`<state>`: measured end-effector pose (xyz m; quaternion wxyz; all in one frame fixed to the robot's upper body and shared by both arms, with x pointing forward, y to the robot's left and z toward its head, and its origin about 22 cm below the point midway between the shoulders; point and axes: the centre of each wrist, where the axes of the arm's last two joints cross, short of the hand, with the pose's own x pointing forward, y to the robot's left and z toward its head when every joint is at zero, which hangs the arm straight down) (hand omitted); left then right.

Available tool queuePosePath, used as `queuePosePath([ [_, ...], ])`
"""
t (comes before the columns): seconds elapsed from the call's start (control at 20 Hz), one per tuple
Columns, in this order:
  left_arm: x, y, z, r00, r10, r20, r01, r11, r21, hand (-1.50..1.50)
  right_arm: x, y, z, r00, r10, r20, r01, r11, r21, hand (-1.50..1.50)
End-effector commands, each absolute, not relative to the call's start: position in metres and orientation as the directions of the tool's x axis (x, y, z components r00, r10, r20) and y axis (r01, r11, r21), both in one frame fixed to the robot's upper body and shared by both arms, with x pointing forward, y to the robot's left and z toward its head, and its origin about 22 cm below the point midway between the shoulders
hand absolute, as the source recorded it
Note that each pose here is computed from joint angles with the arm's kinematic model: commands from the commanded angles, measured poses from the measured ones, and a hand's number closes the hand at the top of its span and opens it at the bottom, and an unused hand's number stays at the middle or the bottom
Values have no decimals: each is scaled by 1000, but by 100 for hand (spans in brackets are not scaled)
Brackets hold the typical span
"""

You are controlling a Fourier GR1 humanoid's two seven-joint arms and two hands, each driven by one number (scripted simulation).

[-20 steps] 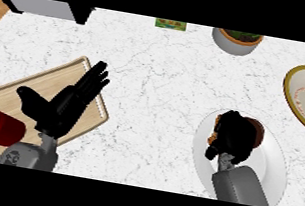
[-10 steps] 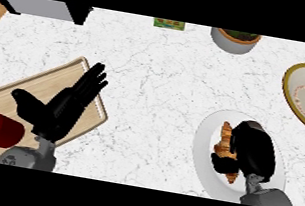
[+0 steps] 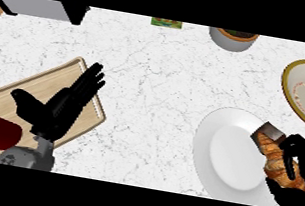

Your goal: Pick the croissant from the plate and place it in the bowl

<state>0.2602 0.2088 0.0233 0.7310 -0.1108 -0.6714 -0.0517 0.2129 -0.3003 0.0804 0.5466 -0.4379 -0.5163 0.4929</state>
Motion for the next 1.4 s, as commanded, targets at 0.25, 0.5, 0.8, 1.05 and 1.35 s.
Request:
queuePosePath([
  [0.25, 249, 203, 26, 86, 82, 993, 244, 965, -101, 0, 186, -326, 176, -2, 984, 180, 178, 177, -968, 150],
  [0.5, 257, 199, 37, 90, 60, 994, 242, 967, -81, 0, 174, -323, 209, 17, 974, 227, 217, 218, -952, 150],
  [0.8, 269, 223, 41, 70, 83, 994, 243, 965, -98, 0, 211, -354, 216, 44, 956, 290, 271, 268, -925, 150],
  [1.05, 261, 196, 32, 72, 73, 995, 265, 960, -90, 0, 267, -389, 201, 91, 946, 312, 281, 276, -919, 150],
  [1.35, 265, 188, 22, 94, 63, 994, 262, 961, -86, 0, 305, -435, 198, 81, 933, 352, 309, 312, -898, 150],
])
